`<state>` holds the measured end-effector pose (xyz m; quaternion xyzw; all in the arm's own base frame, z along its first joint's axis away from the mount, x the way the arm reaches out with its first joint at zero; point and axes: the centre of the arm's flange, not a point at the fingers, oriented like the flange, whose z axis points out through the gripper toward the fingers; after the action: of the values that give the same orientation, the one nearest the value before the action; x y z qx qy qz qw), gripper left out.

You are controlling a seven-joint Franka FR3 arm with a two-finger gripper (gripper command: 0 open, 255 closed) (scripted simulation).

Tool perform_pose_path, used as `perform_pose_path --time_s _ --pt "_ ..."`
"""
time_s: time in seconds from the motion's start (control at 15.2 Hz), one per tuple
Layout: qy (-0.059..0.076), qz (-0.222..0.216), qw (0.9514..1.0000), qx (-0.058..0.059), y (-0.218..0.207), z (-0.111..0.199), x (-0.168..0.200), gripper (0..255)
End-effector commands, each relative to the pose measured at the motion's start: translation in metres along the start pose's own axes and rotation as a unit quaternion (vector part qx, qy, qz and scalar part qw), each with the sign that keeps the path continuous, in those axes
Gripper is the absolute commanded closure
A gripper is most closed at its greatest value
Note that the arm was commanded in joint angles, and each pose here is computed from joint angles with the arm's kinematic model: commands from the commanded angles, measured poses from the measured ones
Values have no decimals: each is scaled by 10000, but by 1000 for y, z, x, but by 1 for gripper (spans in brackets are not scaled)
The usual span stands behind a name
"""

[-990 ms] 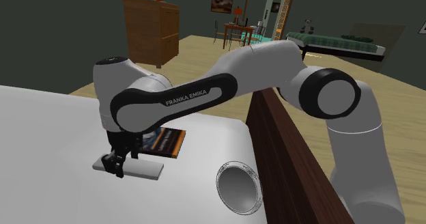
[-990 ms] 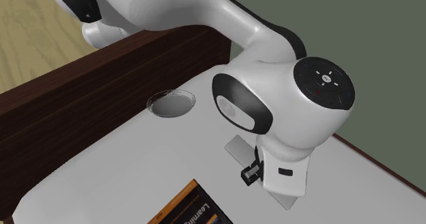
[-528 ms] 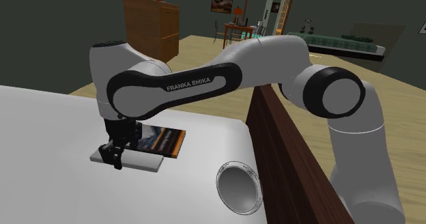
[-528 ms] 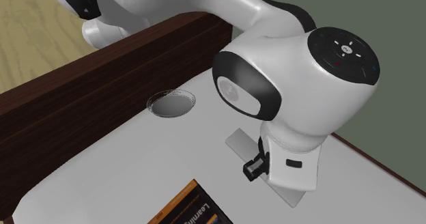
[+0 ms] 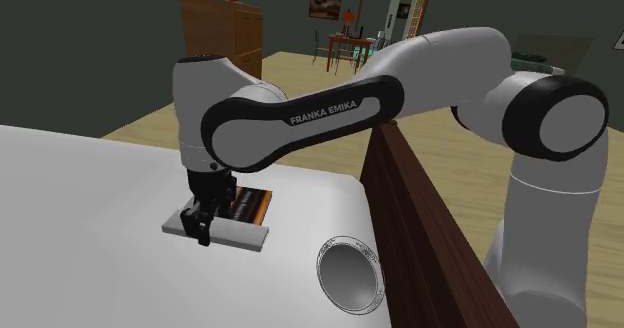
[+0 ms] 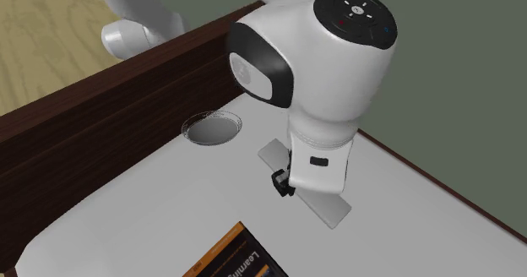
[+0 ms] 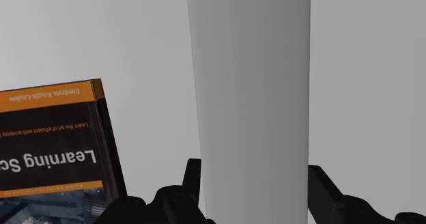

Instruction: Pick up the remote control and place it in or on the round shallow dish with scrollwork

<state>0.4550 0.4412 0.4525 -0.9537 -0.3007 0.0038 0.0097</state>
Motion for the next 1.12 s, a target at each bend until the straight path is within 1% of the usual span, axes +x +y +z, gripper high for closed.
perform_pose_path --time_s 0.0,1.06 --pt "1 8 10000 -3 10 4 -27 255" --pt "1 8 10000 -3 67 3 -231 255"
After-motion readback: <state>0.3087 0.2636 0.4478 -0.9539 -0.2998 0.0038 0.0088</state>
